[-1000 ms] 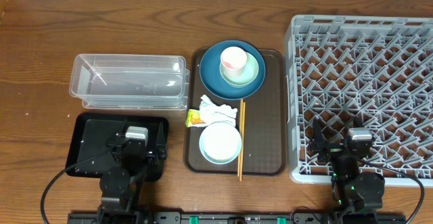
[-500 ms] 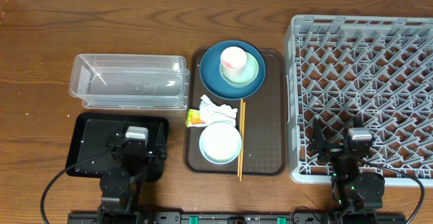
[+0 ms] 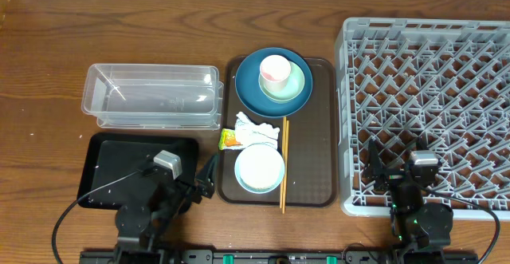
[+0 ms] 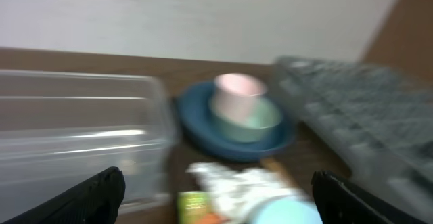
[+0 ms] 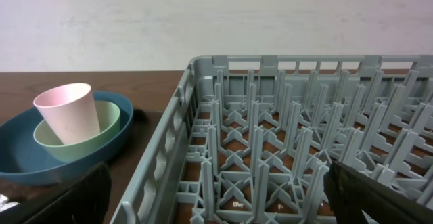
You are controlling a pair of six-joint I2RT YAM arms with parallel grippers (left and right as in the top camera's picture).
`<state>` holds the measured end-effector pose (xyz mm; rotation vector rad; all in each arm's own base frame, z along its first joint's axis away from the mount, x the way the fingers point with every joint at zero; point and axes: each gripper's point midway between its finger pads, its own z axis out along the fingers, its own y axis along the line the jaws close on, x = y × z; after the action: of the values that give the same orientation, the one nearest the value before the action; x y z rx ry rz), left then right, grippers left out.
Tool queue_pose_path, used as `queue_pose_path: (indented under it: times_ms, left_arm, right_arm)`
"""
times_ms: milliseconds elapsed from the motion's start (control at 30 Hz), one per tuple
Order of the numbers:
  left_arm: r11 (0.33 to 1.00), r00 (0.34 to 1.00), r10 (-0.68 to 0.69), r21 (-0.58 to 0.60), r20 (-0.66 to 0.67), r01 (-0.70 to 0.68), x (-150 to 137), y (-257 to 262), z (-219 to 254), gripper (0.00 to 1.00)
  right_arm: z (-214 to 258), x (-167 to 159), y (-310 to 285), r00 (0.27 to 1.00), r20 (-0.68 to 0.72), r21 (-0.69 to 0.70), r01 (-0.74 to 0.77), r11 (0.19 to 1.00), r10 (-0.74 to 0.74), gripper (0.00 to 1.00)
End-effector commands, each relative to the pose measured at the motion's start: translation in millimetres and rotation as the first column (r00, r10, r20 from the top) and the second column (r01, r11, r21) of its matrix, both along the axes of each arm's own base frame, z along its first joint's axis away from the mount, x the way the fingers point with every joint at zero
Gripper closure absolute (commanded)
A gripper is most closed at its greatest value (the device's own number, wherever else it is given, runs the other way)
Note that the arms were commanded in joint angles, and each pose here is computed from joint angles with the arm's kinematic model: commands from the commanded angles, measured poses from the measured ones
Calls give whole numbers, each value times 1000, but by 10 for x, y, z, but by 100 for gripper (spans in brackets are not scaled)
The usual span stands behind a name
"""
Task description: Sort waste into correct bins and load items into the dishwasher rack
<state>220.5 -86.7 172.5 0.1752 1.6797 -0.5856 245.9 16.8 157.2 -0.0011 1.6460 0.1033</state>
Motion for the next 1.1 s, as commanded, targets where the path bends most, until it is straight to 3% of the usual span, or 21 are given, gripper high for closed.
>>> queue_pose_path:
  times_ms: [0,233,433,533,700,967,1033,1067]
  left_arm:
    - [962,983,-181,-201,33,183,-294,-259,612,9]
    - [942,975,-220,-258,10,215,-555,-291,1236,9]
    - [919,932,-323,-291,-167,267,-546,-437,1427,9]
    - [894,863,-400,-339,-308,293,-483,-546,1401,9]
    - [857,677,-494,-438,-545,272,-350,-718,1143,9]
    - [854,523,-502,-492,-689,172,11,-798,714,9]
    - [852,497,-506,-499,-706,159,60,-811,640,19]
    - [857,486,-499,-494,-718,149,72,-808,594,29]
  right_arm:
    - [-8,-4,21,1000,-1,-5,-9,1000,9,1]
    - [-8,-4,21,1000,-1,-5,-9,1000,9,1]
    - [-8,-4,21,1000,-1,-5,-9,1000,9,1]
    - [-8,-4,21,1000,-1,-5,-9,1000,9,1]
    - [-8,-4,21,1000,-1,-5,-9,1000,9,1]
    - [-9,-4,21,1000,-1,-5,-9,1000,9,1]
    - [-8,-4,21,1000,-1,-5,-9,1000,9,1]
    - [-9,-4,21,1000,-1,-5,-9,1000,9,1]
